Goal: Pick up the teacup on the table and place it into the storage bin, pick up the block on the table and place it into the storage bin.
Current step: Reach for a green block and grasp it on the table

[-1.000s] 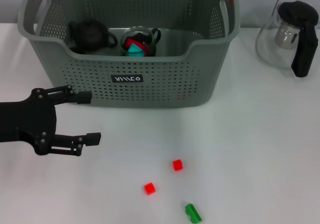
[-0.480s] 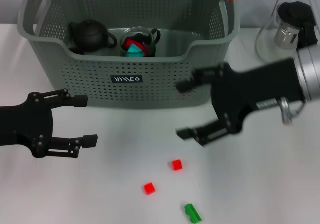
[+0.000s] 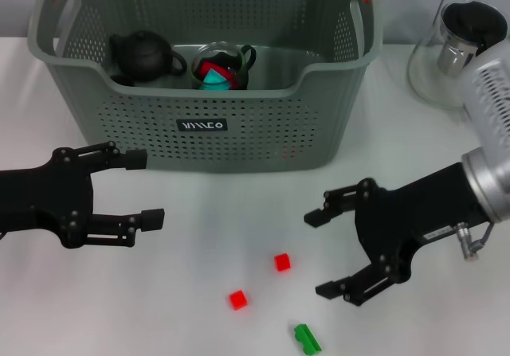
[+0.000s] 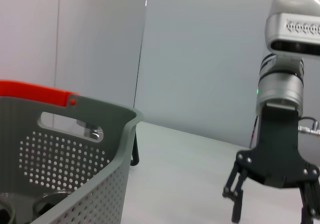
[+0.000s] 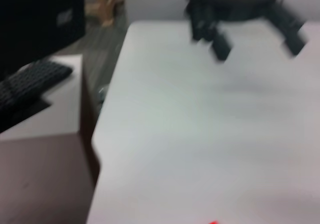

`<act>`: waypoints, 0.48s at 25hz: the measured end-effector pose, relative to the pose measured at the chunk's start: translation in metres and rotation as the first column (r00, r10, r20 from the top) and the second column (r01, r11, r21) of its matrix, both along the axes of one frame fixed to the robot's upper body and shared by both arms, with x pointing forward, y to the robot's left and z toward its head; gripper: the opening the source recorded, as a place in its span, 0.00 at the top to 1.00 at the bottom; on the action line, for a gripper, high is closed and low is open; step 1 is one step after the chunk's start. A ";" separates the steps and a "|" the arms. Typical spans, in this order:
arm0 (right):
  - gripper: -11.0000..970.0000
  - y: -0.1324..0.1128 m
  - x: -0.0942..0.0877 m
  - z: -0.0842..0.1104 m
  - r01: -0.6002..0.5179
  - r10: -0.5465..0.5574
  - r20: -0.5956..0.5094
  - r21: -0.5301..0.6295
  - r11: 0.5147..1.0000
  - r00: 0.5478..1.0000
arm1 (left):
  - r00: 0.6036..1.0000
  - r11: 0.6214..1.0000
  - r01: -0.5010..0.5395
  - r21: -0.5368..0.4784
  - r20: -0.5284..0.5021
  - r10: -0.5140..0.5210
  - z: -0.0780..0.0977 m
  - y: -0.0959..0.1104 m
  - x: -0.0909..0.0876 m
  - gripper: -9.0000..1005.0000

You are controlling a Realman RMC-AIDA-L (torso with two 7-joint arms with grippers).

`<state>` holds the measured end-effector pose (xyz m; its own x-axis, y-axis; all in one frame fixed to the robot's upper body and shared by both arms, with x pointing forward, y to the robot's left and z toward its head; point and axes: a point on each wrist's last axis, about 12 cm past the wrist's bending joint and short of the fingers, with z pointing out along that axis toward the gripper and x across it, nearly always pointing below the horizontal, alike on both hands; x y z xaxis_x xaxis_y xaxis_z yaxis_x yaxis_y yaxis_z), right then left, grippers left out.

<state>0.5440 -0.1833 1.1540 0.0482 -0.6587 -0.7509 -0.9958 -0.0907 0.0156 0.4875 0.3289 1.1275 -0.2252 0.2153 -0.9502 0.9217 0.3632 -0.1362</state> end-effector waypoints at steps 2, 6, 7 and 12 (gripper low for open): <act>0.04 0.005 0.002 -0.003 -0.020 0.019 -0.020 -0.047 0.999 1.000 | 1.000 1.000 -0.002 -0.004 -0.005 0.002 0.000 0.000 0.000 0.09; 0.04 0.020 0.005 -0.006 -0.067 0.058 -0.064 -0.148 0.987 0.996 | 1.000 1.000 -0.005 -0.009 -0.011 0.005 -0.001 -0.001 0.000 0.09; 0.04 0.024 0.006 -0.007 -0.082 0.070 -0.074 -0.173 0.981 0.995 | 1.000 1.000 -0.006 -0.010 -0.012 0.006 -0.001 -0.001 0.000 0.09; 0.05 0.046 0.007 -0.015 -0.151 0.125 -0.109 -0.273 0.950 0.986 | 1.000 1.000 -0.006 -0.011 -0.015 0.006 -0.001 -0.001 0.000 0.09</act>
